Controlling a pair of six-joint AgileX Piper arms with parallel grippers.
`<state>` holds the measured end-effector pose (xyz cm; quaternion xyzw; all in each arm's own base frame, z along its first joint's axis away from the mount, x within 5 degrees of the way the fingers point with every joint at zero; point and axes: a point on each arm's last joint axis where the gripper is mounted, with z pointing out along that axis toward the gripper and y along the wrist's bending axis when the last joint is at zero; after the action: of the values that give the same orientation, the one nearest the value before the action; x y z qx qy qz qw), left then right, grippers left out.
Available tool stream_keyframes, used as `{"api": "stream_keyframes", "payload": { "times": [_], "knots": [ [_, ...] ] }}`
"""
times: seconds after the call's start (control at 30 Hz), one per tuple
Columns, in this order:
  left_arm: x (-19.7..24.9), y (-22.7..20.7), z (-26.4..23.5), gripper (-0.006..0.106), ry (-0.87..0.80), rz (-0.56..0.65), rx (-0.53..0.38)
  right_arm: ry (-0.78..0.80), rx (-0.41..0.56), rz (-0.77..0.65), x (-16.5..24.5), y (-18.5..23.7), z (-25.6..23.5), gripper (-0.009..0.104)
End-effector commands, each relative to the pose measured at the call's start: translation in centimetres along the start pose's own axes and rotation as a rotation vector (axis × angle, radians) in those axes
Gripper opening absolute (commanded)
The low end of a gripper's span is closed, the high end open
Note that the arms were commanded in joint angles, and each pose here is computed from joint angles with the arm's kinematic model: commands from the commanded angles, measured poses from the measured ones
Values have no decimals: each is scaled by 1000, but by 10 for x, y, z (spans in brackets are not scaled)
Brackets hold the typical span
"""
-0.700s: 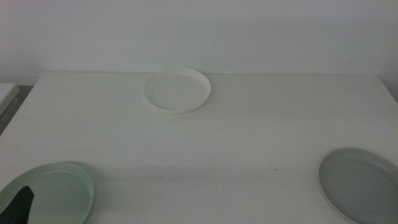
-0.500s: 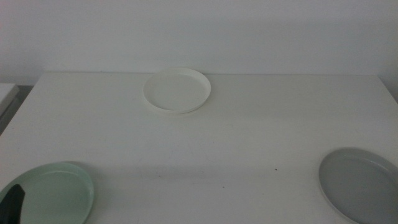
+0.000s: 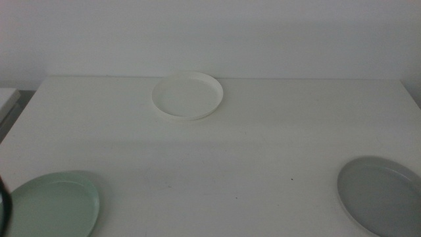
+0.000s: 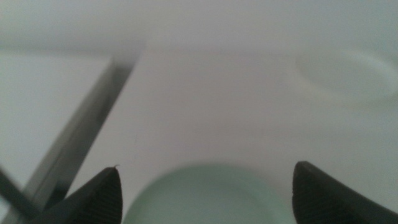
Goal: Stack the three bowls on top of each other.
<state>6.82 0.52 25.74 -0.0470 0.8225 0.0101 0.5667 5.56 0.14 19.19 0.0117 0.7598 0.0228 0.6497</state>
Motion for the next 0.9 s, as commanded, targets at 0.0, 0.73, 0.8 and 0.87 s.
{"api": "stream_keyframes", "payload": {
  "times": [0.0,0.73,0.8,0.87],
  "knots": [
    [-29,0,-2,94,184,-2,-16,-11,2,-10,0,0,0,93],
    [-97,1,76,94,808,97,-38,-11,2,-10,0,0,0,93],
    [-94,5,86,94,829,89,-59,-11,2,-10,0,0,0,93],
    [-92,11,95,94,844,89,-59,-11,2,-10,0,0,0,93]
  ]
}}
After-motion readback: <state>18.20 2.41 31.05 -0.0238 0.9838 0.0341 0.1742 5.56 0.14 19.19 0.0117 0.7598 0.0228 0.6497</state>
